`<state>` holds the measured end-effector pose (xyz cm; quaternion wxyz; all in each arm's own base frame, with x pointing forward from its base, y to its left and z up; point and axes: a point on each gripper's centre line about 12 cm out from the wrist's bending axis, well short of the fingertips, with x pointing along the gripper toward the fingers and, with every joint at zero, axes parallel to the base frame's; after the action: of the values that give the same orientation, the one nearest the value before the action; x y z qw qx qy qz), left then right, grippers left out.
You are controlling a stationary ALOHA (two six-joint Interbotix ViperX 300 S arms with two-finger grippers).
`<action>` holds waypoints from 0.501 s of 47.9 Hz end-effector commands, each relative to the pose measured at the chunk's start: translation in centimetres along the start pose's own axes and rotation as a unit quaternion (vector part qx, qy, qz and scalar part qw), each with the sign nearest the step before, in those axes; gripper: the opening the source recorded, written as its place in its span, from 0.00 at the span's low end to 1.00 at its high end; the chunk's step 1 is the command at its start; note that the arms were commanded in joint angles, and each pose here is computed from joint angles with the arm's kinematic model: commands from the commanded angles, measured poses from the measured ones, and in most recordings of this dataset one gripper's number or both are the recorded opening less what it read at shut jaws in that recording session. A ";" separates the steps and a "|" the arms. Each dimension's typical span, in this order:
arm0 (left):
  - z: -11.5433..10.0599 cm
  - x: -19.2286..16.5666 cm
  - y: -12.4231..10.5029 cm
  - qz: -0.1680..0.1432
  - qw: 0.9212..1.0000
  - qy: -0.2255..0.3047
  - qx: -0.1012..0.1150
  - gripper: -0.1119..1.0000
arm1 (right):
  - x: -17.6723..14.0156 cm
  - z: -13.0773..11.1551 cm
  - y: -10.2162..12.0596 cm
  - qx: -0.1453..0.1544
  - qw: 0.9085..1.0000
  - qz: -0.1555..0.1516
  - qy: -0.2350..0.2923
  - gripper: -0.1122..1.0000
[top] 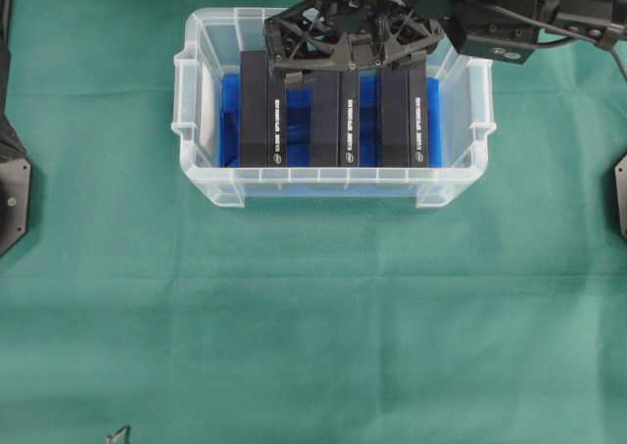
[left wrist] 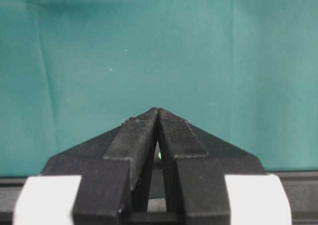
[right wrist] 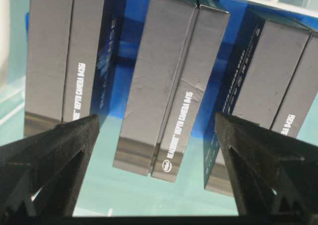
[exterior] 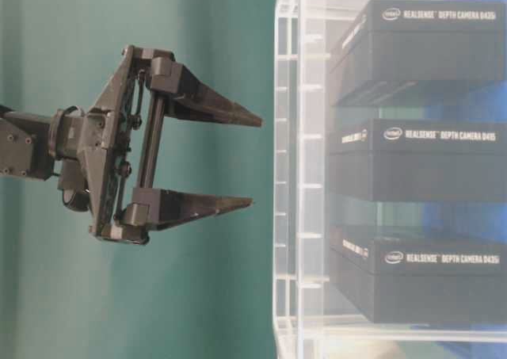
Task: Take the box out of the case with the right arm.
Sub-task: 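Move the open right gripper over the middle black box, then lower the right gripper around the middle black box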
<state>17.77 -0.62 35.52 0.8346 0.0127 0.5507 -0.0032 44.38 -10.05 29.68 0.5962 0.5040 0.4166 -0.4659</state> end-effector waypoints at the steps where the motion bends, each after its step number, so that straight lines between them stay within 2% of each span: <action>1: 0.5 -0.7 0.1 0.002 1.000 -0.013 -0.002 0.12 | -1.6 0.1 0.3 0.000 1.000 0.022 -0.006 0.94; 24: 0.5 -0.7 0.1 0.002 1.000 -0.013 -0.003 0.12 | -1.6 0.1 0.4 0.001 1.000 0.022 -0.004 0.94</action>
<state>17.81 -0.63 35.50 0.8342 0.0127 0.5513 -0.0032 44.38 -10.03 29.68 0.5959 0.5045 0.4168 -0.4655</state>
